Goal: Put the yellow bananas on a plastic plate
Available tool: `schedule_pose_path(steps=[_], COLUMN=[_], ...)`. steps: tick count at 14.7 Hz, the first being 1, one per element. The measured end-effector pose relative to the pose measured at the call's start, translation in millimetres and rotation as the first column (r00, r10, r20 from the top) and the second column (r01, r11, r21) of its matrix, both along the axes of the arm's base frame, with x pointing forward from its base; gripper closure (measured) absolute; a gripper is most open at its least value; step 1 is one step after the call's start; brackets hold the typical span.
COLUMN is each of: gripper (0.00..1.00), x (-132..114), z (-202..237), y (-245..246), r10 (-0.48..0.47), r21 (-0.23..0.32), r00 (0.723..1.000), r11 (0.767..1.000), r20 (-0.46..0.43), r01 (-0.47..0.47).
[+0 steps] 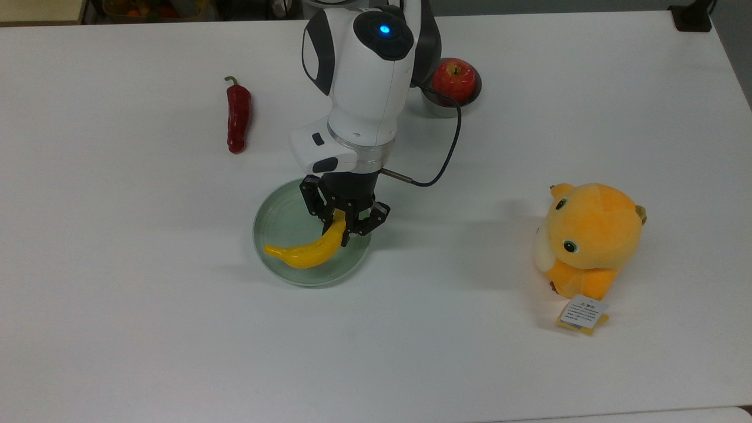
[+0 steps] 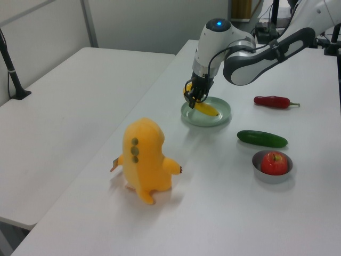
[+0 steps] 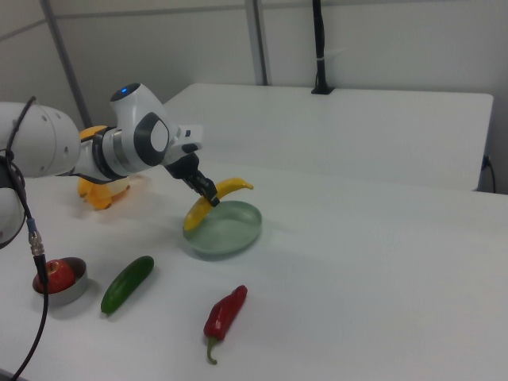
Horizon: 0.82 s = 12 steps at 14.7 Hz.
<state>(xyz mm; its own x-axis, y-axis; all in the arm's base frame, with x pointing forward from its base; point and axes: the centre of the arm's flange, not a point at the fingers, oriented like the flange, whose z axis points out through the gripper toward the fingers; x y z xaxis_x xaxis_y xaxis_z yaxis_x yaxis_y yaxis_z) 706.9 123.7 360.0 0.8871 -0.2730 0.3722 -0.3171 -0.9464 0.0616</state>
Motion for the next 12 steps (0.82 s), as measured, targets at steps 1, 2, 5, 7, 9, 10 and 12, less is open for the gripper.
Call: schedule_pose_path(steps=[1, 2, 5, 7, 9, 10, 12], gripper=[0.64, 0.51, 0.20, 0.00, 0.00, 0.00, 0.00], x=[-1, -1, -2, -3, -6, -9, -20], z=[-2, -4, -7, -5, 3, 11, 38], y=[0, 0, 0, 0, -4, -5, -8], r10=[0.000, 0.002, 0.006, 0.005, -0.011, -0.022, -0.041], r21=[-0.001, -0.002, -0.004, -0.007, -0.023, -0.031, -0.037], r00=[1.000, 1.000, 1.000, 1.000, 0.999, 0.998, 0.993], r11=[1.000, 1.000, 1.000, 1.000, 1.000, 0.999, 0.999], r20=[-0.003, -0.009, -0.013, -0.018, -0.047, -0.065, -0.111], r01=[0.000, -0.002, -0.006, -0.005, 0.010, 0.020, 0.037])
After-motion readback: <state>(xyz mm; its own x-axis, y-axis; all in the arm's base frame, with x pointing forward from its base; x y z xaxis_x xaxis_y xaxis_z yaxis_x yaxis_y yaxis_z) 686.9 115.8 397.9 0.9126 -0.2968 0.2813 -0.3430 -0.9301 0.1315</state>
